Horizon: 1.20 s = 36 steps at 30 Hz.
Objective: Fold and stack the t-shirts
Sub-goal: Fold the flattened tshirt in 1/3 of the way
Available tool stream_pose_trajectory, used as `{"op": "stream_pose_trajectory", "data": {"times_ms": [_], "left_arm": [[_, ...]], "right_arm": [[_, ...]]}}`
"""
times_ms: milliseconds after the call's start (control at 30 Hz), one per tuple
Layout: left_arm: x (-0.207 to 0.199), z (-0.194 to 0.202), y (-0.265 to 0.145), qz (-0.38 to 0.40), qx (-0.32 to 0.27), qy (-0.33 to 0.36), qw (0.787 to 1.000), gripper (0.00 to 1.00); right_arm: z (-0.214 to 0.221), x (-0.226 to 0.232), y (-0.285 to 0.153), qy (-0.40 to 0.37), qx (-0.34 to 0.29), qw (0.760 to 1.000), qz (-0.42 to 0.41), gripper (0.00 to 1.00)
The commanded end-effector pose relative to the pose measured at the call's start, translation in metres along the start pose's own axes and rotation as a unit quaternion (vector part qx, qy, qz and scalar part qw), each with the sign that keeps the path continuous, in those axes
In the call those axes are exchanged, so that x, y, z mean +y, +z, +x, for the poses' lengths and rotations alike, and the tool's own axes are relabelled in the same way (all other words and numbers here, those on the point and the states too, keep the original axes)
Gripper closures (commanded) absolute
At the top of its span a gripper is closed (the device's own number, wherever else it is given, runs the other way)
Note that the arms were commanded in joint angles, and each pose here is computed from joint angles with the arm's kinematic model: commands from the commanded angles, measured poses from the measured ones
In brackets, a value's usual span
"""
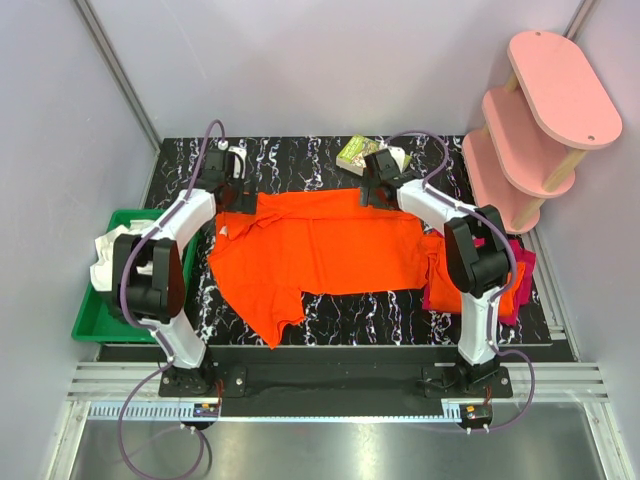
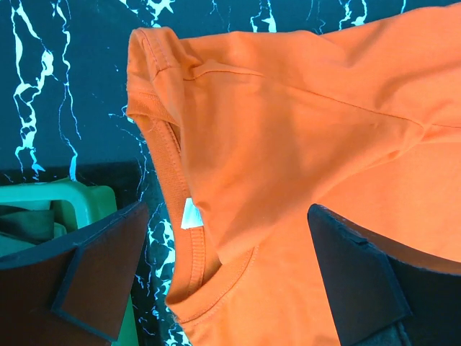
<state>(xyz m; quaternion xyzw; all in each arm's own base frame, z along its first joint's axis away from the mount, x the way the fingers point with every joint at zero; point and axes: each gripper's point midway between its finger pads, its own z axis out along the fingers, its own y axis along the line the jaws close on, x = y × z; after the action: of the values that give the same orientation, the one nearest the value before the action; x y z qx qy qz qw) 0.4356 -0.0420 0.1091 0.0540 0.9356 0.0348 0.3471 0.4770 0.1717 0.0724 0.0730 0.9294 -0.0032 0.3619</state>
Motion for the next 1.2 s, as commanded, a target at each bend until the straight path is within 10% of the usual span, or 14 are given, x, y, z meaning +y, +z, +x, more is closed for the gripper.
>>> {"op": "stream_pose_trajectory", "data": {"times_ms": [0,200,700,1167], "left_arm": [[-0.005,-0.01,0.007,0.016,-0.012,-0.007,1.0,0.02],[-0.005,-0.016,0.022,0.01,-0.002,-0.003,1.0,0.06],[0.033,-0.024,0.082,-0.023,0.041,-0.024,0.999,0.44],[0.04,-0.003,0.112,-0.024,0.092,-0.009,0.995,0.55]], "right_arm": [[-0.02,0.015,-0.003,-0.002,-0.024,0.999,-0.021,0.25],[-0.024,0.048,-0.013,-0.017,-0.023,0.997,-0.078,0.41],[0.024,0.205,-0.068,-0.111,-0.011,0.964,-0.239,0.41],[0.076,0.285,-0.079,-0.143,0.037,0.939,-0.312,0.45]]}}
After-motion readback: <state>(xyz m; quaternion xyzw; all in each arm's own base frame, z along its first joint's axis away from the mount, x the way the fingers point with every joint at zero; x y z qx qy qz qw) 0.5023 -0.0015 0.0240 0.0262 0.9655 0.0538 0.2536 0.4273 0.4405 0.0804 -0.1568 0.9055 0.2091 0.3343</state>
